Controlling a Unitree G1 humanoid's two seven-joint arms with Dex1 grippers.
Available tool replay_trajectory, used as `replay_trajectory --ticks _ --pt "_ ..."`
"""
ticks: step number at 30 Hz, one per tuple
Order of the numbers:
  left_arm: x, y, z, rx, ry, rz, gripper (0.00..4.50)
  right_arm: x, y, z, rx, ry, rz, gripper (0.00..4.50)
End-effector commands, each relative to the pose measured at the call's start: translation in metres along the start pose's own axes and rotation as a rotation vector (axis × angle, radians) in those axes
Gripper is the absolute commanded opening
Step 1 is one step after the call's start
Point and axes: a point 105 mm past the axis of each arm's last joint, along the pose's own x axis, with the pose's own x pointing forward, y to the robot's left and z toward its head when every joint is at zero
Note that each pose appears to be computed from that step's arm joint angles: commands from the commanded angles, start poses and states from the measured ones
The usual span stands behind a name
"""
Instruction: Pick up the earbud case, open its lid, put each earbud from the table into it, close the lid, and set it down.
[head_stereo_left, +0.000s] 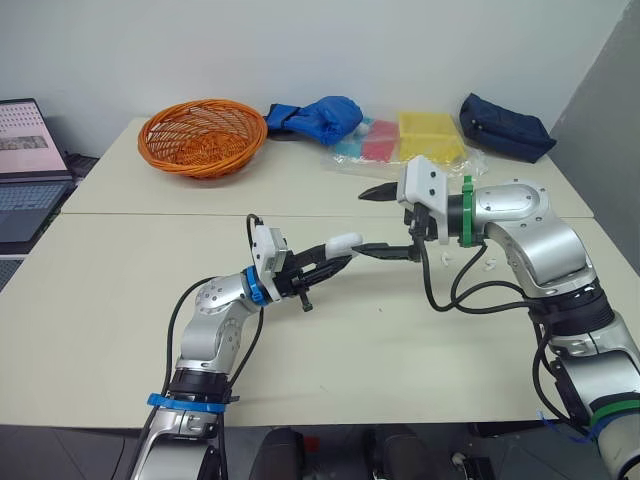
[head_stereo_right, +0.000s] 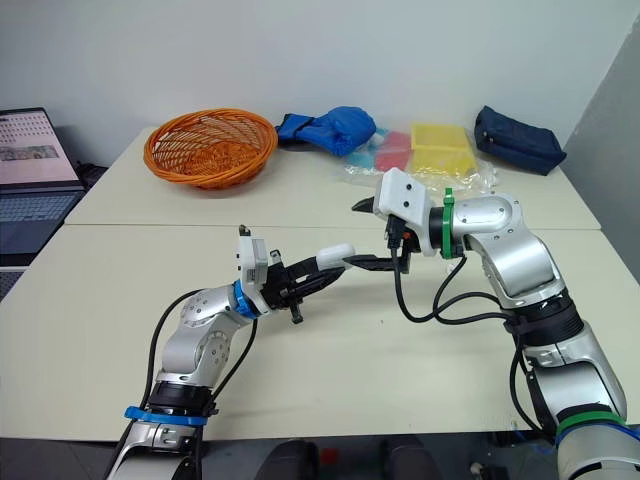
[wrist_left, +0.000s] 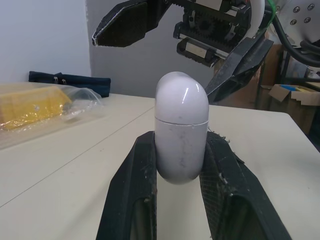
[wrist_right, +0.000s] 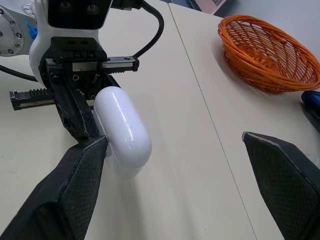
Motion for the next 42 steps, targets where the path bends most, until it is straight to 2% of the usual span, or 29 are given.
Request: replay_trajectory --ticks 1,19,31,36,37,40,42 --pt "0.008 -0.005 0.013 0.05 -0.037 -0.059 0.77 -0.004 -0.003 0.01 -0.051 -0.01 -0.018 4.49" --pt "0.011 -0.008 0.011 0.049 -0.042 -0.08 0.77 -0.008 -0.021 0.017 0.038 -0.047 -0.104 4.49" --pt "0.011 -0.007 0.01 0.049 -0.042 -0.08 0.77 -0.019 -0.006 0.028 0.121 -0.079 -0.037 4.49" --pt "0.009 -0.003 0.009 0.054 -0.038 -0.058 0.77 -0.034 0.003 0.039 0.283 -0.139 -0.002 4.49" --pt "0.006 0.002 0.01 0.057 -0.041 -0.027 0.77 -0.045 0.0 0.033 0.348 -0.129 -0.039 4.49" --pt "-0.005 0.015 0.014 0.082 -0.048 0.074 0.77 -0.081 -0.019 -0.007 0.551 -0.06 -0.307 4.49" --pt "-0.011 0.018 0.016 0.094 -0.049 0.117 0.77 -0.093 -0.025 -0.036 0.604 -0.002 -0.497 4.49"
